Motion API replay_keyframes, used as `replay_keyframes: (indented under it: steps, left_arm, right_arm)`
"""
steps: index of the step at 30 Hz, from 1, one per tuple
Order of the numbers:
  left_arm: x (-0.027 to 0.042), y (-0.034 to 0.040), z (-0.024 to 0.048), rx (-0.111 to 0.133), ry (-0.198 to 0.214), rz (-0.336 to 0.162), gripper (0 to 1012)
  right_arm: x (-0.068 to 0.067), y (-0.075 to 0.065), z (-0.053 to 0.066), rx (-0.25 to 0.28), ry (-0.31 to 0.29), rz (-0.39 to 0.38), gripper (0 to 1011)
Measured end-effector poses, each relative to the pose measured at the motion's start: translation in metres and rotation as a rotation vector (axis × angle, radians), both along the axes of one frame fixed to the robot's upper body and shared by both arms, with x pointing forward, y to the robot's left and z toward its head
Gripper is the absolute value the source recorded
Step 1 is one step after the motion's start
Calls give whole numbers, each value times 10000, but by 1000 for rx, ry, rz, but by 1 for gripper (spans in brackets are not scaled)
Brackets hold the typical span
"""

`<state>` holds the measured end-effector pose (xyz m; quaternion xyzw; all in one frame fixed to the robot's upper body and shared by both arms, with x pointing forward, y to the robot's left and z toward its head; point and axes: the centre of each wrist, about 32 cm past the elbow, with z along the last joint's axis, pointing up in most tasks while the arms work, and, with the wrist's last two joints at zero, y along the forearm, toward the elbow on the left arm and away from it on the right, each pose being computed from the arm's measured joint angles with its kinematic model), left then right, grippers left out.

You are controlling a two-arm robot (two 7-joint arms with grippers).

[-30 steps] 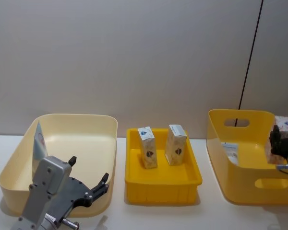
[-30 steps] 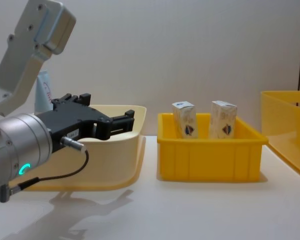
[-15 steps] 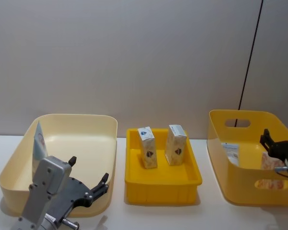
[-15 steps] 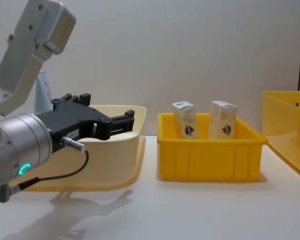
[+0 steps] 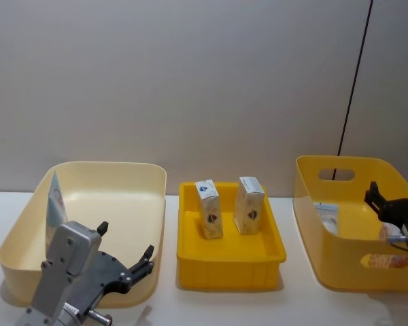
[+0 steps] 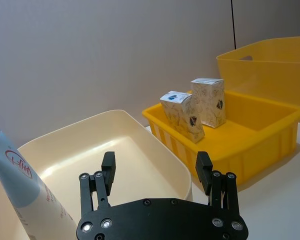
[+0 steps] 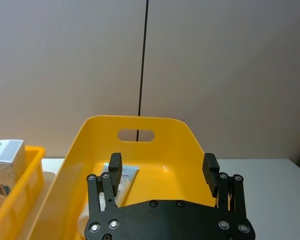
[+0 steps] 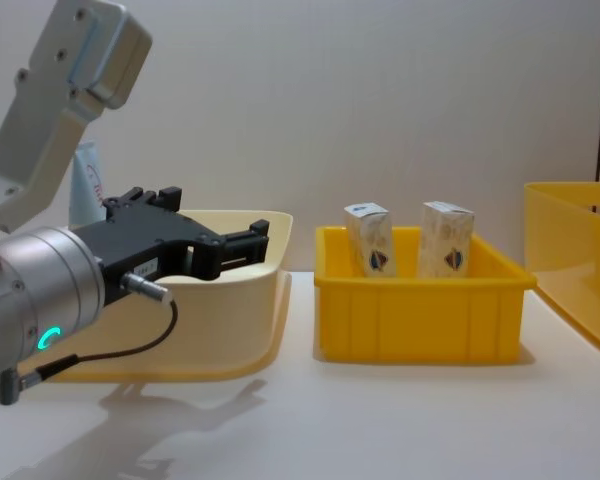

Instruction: Bimanual collaborative sorting of washing and personal care products

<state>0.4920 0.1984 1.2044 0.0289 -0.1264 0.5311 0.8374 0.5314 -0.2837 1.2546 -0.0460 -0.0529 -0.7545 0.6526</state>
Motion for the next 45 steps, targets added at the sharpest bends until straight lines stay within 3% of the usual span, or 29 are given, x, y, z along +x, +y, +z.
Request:
replay_keyframes:
  steps: [15,22,29,45]
  left_arm:
    - [0,0,0,0,0,0,1002]
    - [0,0,0,0,0,0,1002]
    - [0,0,0,0,0,0,1002]
    - [0,0,0,0,0,0,1002]
  right_arm:
    - [-89,-26,0,58,-137,98,1001]
    - [-117,-5,-29,57,-133,113,1001]
    - [-229,75,-140,53,-120,178,1001]
    - [-663,347,-509,75,-62,397,1001]
